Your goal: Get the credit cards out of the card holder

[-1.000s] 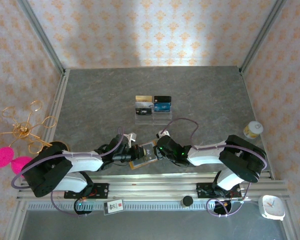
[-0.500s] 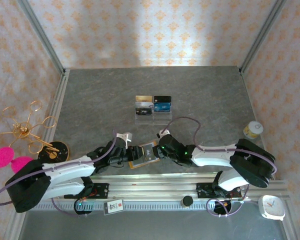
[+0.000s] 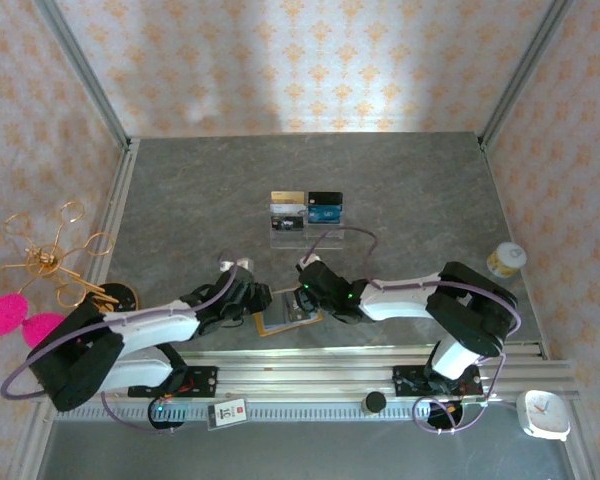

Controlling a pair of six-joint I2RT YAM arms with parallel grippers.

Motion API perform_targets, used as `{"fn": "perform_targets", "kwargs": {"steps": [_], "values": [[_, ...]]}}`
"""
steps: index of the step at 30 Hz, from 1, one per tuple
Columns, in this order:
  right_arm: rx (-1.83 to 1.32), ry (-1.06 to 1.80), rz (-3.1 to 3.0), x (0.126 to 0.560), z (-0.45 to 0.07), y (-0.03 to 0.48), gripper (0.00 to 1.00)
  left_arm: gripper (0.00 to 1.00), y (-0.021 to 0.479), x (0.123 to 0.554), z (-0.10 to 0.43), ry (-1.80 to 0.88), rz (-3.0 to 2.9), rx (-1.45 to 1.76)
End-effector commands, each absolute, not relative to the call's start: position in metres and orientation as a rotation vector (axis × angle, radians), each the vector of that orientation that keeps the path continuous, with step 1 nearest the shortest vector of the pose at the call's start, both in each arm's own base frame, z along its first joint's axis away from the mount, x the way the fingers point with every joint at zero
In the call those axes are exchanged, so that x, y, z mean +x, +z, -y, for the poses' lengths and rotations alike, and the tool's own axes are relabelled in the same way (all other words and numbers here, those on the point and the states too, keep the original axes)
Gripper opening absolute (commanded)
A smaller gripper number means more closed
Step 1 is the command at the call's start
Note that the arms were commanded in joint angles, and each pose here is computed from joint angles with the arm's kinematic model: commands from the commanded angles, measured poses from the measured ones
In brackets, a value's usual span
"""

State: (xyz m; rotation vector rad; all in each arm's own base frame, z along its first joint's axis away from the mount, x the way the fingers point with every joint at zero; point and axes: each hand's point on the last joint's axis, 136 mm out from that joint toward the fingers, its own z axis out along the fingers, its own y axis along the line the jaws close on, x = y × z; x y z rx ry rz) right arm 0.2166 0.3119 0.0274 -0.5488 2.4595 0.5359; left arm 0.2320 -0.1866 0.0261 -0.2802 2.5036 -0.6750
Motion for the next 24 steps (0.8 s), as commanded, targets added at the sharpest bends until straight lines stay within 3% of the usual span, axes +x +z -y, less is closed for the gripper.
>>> {"fn": "perform_targets", "kwargs": {"steps": [1, 6, 9, 16, 24], "values": [[-0.469, 0.464, -2.539, 0.202, -0.281, 0.010, 0.20, 0.24, 0.021, 0.246, 0.188, -0.601, -2.509, -0.216], [-0.385, 0.516, -2.529, 0.194, -0.271, 0.018, 0.20, 0.20, 0.022, 0.264, 0.189, -0.550, -2.512, -0.193], [-0.361, 0.522, -2.495, 0.197, -0.268, 0.026, 0.27, 0.22, 0.045, 0.269, 0.191, -0.586, -2.463, -0.202], [-0.362, 0.690, -2.382, 0.195, -0.278, 0.060, 0.40, 0.49, 0.127, 0.252, 0.212, -0.879, -2.249, -0.119], [-0.382, 0.734, -2.453, 0.185, -0.285, 0.046, 0.31, 0.45, 0.083, 0.203, 0.269, -1.251, -2.430, -0.004]]}}
